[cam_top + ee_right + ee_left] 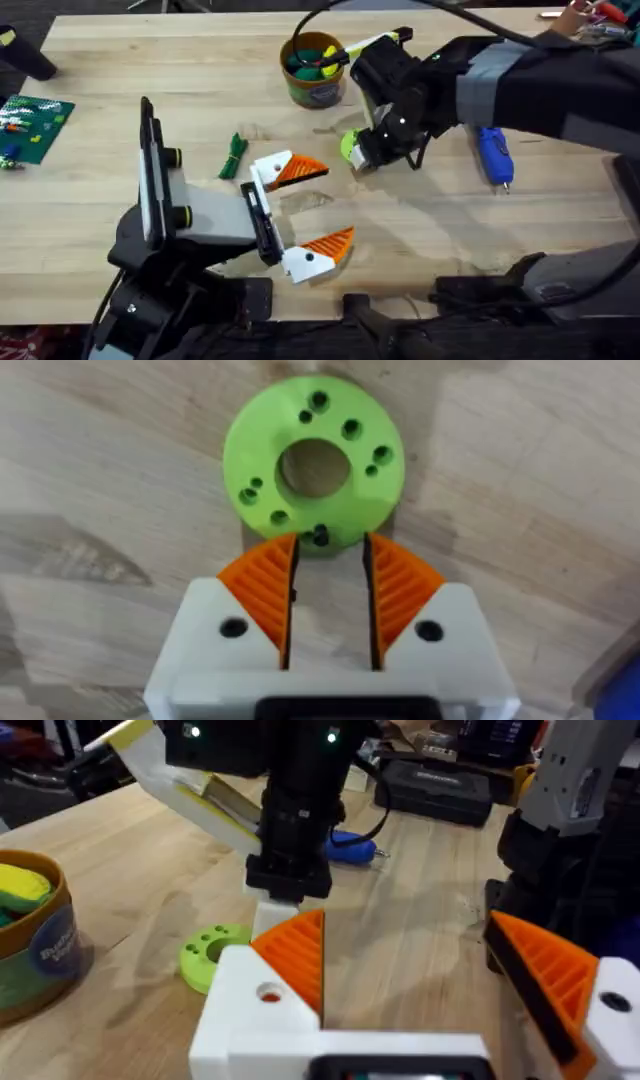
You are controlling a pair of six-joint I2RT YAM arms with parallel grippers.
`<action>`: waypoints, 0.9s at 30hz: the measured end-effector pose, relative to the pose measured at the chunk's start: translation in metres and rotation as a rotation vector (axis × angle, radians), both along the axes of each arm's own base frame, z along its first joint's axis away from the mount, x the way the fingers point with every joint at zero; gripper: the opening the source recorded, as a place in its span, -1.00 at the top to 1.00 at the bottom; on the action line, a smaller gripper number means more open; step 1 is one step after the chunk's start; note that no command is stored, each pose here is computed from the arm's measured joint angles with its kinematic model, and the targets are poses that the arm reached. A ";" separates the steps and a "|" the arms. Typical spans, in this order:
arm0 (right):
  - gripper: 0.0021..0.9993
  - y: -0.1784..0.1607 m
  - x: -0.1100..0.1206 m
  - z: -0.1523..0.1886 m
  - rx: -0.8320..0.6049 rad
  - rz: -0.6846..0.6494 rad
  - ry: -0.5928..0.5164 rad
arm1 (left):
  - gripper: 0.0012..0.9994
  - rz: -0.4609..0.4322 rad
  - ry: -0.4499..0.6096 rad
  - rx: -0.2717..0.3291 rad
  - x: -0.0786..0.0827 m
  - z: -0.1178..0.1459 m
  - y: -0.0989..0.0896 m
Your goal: Pick up the gripper from the table and insert it into the empty holder that is missing its gripper. Then pick up a screw, insert it into the mounting hole, and use the screwdriver to tighten it. Finally, clean up the table by picking up the vegetable and placing it into the bucket.
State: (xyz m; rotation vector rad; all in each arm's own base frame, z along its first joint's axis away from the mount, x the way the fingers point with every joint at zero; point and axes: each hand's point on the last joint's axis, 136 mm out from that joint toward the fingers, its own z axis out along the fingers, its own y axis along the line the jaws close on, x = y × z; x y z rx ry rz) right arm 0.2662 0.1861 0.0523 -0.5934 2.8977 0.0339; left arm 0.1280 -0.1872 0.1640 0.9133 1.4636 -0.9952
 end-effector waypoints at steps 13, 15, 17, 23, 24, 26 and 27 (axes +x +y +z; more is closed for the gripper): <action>0.25 0.003 0.004 0.001 0.008 0.004 -0.017 | -0.97 0.001 0.000 0.000 0.000 0.000 0.000; 0.25 0.003 0.005 0.002 0.009 0.007 -0.022 | -0.97 0.001 0.000 0.000 0.000 0.000 0.000; 0.25 0.004 0.008 0.002 0.006 0.007 -0.029 | -0.97 0.001 0.000 0.000 0.000 0.000 0.000; 0.25 0.006 0.013 0.002 0.005 0.013 -0.043 | -0.97 0.001 0.000 0.000 0.000 0.000 0.000; 0.25 0.006 0.013 0.003 0.005 0.013 -0.043 | -0.97 0.001 0.000 0.000 0.000 0.000 0.000; 0.25 0.006 0.014 0.004 0.003 0.013 -0.044 | -0.97 0.001 0.000 0.000 0.000 0.000 0.000; 0.25 0.006 0.014 0.005 0.002 0.013 -0.045 | -0.97 0.001 0.000 0.000 0.000 0.000 0.000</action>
